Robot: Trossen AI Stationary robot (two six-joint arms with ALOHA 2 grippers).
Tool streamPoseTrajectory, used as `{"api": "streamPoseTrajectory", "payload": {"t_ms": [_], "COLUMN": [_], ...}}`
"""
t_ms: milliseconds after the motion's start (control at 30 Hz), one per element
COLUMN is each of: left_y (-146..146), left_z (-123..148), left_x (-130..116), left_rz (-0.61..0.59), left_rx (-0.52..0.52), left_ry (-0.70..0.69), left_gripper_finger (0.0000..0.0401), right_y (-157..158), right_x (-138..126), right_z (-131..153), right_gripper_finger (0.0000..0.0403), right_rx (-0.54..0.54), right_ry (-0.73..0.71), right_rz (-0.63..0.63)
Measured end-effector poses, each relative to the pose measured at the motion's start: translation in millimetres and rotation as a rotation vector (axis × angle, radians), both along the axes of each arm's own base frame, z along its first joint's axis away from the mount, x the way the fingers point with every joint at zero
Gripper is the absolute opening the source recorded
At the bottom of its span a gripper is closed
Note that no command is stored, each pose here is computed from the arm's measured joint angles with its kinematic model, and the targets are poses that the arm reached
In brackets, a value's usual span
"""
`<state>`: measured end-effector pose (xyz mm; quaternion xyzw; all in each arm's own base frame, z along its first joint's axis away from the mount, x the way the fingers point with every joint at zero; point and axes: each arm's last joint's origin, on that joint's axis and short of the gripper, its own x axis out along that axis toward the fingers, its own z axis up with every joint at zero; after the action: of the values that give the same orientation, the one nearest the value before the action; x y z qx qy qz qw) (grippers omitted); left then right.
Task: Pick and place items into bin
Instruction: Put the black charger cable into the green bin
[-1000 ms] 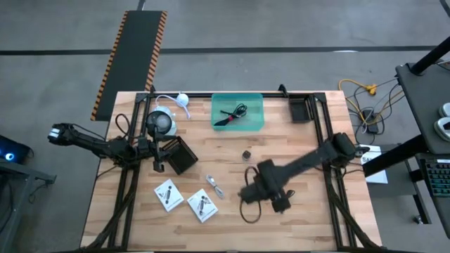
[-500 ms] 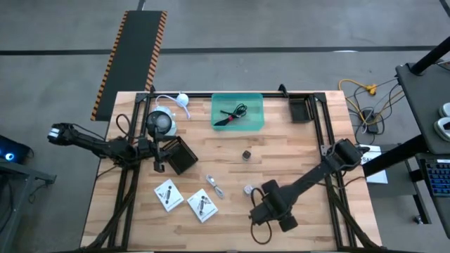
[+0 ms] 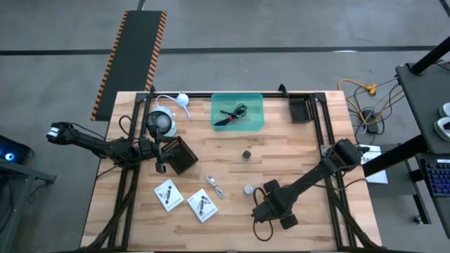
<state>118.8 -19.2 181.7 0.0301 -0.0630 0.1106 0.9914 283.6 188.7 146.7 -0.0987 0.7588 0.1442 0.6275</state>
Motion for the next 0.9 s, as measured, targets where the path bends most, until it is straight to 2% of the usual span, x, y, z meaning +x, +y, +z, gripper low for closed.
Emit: {"api": "streamPoseTrajectory", "payload": {"t_ms": [200,433,567,700,900], "left_y": [0,0,0,0,0], "left_z": [0,0,0,0,-2], "left_x": [0,0,0,0,1], "left_rz": [0.001,0.001,0.001,0.000,0.000], "left_rx": [0.002,0.002,0.002,0.001,0.006], "left_ry": [0.001,0.000,0.002,0.001,0.018], "left_gripper_finger": [0.0203,0.0203,0.0203,0.0203,0.0203], "right_y": [-2,-2,-5,-9,-16], "right_x": [-3,-1,3,10,28], "right_z": [-6,-3,4,24,53], "right_gripper_finger": [0.0134,0.0051,0.0049,0.0049,0.0049], "right_rx": [-0.001,0.009,0.002,-0.033,-0.114], "right_ry": [0.010,-0.001,0.007,0.019,-0.100], "right_rz": [0.014,0.042,0.022,0.029,0.065]}}
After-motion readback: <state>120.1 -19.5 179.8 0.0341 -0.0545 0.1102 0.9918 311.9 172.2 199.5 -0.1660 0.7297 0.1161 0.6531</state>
